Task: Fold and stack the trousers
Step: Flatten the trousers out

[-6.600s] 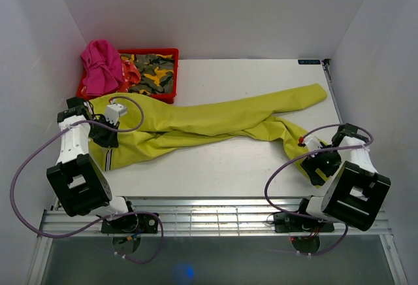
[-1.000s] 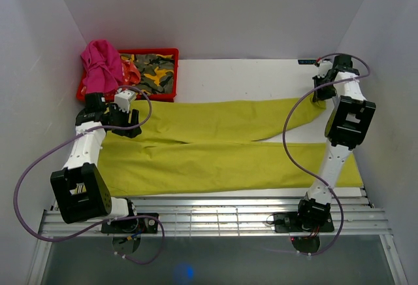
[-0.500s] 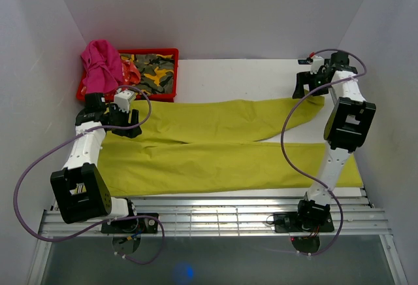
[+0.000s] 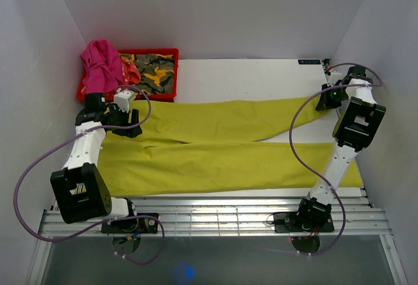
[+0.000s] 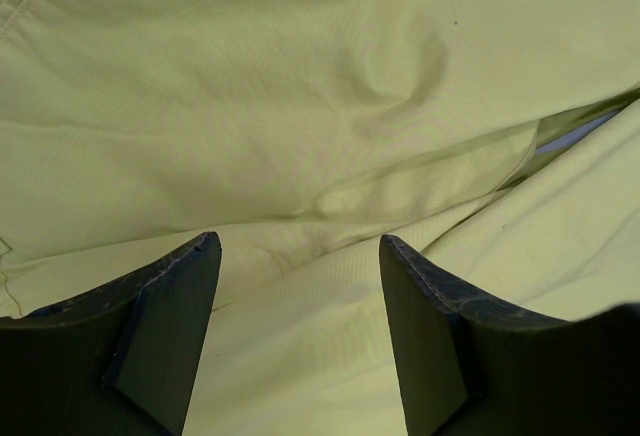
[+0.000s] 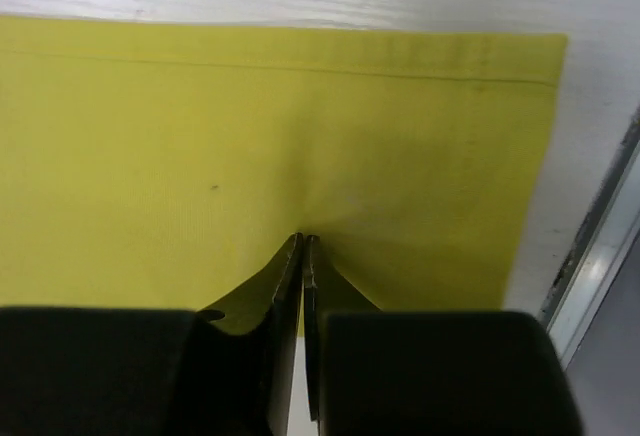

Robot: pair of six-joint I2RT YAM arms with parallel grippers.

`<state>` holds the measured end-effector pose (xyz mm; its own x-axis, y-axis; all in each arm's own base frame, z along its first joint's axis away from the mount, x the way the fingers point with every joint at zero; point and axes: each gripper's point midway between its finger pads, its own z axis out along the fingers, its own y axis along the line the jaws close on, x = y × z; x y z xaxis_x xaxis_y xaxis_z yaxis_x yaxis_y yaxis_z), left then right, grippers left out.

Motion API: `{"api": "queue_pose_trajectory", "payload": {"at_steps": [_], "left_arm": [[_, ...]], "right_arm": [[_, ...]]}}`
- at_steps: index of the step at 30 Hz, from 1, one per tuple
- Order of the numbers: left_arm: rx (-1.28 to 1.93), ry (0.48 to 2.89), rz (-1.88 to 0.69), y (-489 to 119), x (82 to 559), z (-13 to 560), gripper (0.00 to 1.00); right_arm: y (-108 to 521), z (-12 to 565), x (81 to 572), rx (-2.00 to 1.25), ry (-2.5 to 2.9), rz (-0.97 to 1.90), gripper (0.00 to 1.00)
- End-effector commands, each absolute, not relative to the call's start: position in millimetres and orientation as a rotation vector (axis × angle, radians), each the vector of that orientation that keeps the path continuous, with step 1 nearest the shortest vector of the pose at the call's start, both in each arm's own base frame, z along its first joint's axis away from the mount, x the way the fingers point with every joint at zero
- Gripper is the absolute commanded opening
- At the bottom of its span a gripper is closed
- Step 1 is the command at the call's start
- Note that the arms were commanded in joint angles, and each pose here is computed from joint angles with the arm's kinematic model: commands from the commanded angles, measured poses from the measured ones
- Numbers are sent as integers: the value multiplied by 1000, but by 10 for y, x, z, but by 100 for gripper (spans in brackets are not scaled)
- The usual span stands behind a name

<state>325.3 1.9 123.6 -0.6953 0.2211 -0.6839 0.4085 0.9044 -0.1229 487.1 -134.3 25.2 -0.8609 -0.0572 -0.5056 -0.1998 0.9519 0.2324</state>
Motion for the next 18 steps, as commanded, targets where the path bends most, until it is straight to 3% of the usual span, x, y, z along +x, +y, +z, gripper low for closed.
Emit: {"api": "queue_pose_trajectory", "payload": {"at_steps": [1, 7, 8, 9, 10, 13, 16, 18], "left_arm": [[472, 2282, -314, 22, 3314, 1480, 75], [477, 2275, -347, -33, 3264, 1438, 75], [474, 2274, -348, -34, 3263, 1439, 75], [469, 2273, -358, -47, 3261, 1435, 75], [467, 2271, -362, -54, 3255, 1437, 75], [463, 2267, -366, -60, 3247, 1437, 75], [461, 2274, -370, -66, 3231, 1412, 75], [461, 2277, -367, -61, 3232, 1405, 75]], "right_arm": [[-1134, 854, 4899, -214, 2498, 451, 8], [-772, 1715, 4698, -263, 2326, 427, 9], [-779, 1691, 4687, -253, 2342, 381, 19], [-763, 1602, 4682, -240, 2366, 346, 37], [-889, 1527, 4673, -199, 2406, 260, 71], [-1185, 1205, 4685, -60, 2513, 105, 84], [-1412, 1016, 4691, 67, 2566, 30, 88], [-1499, 929, 4702, 106, 2580, -3, 96]]}}
